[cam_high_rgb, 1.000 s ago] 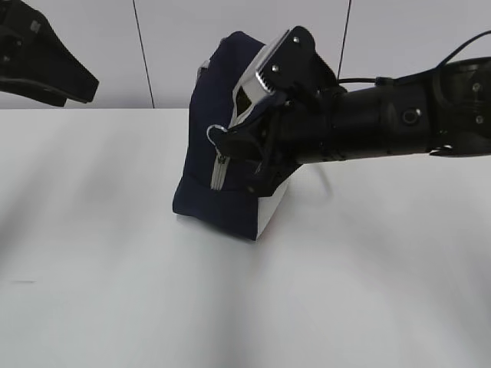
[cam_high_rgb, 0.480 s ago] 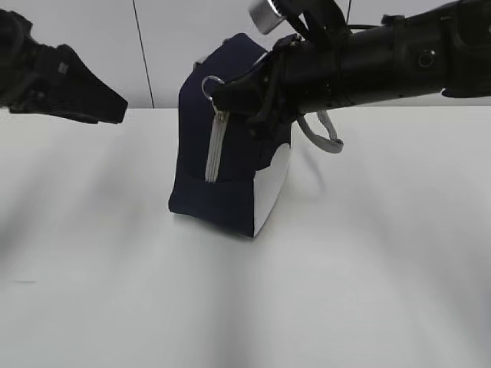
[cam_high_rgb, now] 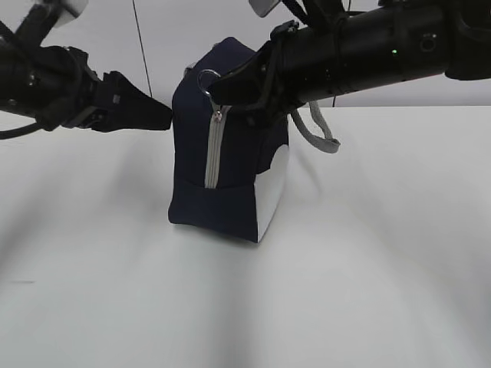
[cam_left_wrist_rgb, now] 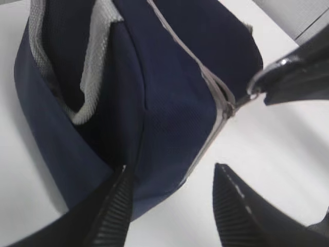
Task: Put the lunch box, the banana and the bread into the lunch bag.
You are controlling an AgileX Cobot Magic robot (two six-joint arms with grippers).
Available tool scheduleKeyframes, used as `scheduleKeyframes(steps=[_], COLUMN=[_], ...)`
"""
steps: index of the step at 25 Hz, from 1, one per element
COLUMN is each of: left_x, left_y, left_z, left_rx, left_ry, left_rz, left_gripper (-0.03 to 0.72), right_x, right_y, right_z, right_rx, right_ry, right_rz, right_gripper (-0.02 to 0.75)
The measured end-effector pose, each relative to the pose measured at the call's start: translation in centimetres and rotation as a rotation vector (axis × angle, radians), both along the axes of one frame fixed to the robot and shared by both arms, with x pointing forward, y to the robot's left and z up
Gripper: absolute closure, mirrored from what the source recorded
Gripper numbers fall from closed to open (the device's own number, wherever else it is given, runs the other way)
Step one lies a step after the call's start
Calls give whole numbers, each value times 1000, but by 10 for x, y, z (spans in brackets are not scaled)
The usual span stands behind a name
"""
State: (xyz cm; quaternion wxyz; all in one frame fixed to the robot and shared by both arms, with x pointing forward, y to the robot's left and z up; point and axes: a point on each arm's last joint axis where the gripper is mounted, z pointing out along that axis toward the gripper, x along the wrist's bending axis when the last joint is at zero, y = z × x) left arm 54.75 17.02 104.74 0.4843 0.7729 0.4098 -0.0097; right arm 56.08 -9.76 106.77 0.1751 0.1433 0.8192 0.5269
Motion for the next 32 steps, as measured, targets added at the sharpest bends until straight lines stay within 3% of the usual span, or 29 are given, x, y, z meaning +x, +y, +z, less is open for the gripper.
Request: scheduleKeyframes(steps=[7, 13, 22, 32], left_x=[19, 23, 18, 18], left_y=[-9, -11, -25, -25], left_z=[-30, -32, -32, -34], left_rx=[-67, -102, -94, -97], left_ry=[13, -14, -28, -8], left_rz=[-17, -19, -44, -32], left_gripper=[326, 339, 612, 638], right_x=[-1, -1, 0, 9], right_y=[0, 0, 0, -5], right_z=[-1, -1, -1, 11], right_rx=[-10, -10, -5, 52], right_ry=[15, 17, 20, 43], right_rz=[2, 2, -5, -83], right_gripper=[732, 732, 732, 732])
